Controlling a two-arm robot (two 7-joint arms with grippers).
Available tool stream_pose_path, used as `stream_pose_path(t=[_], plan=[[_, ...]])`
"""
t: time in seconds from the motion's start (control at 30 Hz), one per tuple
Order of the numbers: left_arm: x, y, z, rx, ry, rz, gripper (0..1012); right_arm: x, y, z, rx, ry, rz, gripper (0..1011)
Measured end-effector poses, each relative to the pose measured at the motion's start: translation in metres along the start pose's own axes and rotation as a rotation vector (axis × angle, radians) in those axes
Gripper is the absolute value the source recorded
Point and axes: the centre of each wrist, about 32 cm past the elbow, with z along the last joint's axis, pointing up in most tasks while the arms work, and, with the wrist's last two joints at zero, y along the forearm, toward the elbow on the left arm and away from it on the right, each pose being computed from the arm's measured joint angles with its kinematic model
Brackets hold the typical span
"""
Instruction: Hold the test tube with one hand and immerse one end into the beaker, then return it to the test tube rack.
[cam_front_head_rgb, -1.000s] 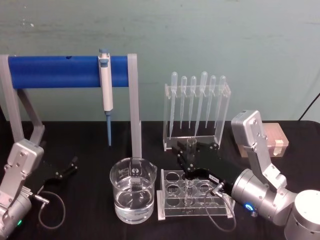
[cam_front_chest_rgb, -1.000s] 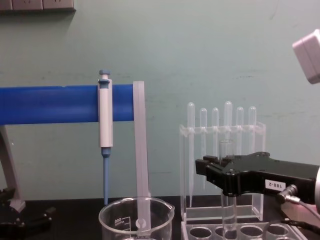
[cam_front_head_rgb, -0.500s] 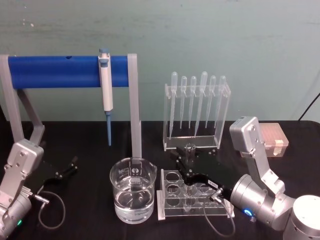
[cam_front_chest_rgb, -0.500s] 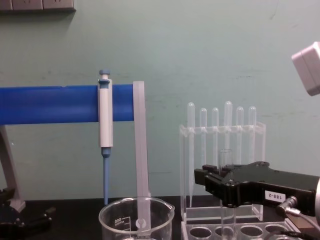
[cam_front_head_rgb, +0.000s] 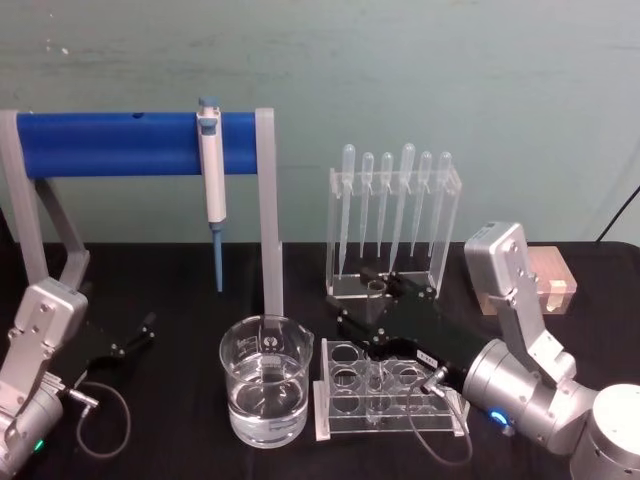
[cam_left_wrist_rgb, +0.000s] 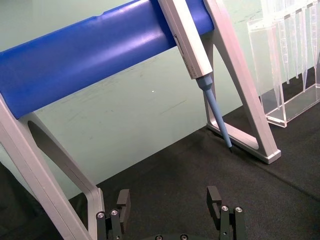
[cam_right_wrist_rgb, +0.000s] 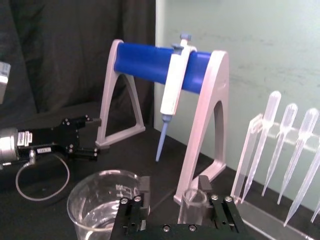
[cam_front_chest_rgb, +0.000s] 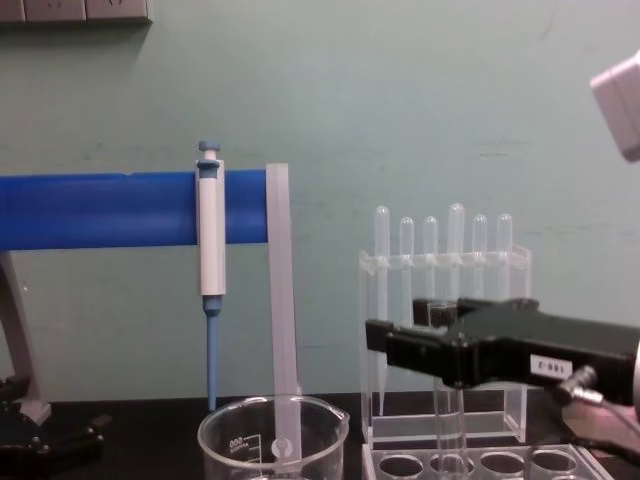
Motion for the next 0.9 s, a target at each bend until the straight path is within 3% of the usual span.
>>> stream_pose_path(t=[0.43, 0.63, 0.9], plan=[[0.0, 0.0, 0.0, 0.0, 0.0, 0.0, 1000, 0.004, -0.012, 0.033, 0.076, -0.053, -0.031, 971], [0.0, 0.0, 0.0, 0.0, 0.0, 0.0, 1000, 0.008, -0.026, 0.039, 0.104, -0.052, -0.07, 1003], [0.0, 0.0, 0.0, 0.0, 0.0, 0.0, 1000, 0.018, -0.055, 0.036, 0.122, -0.048, -0.173, 1002]])
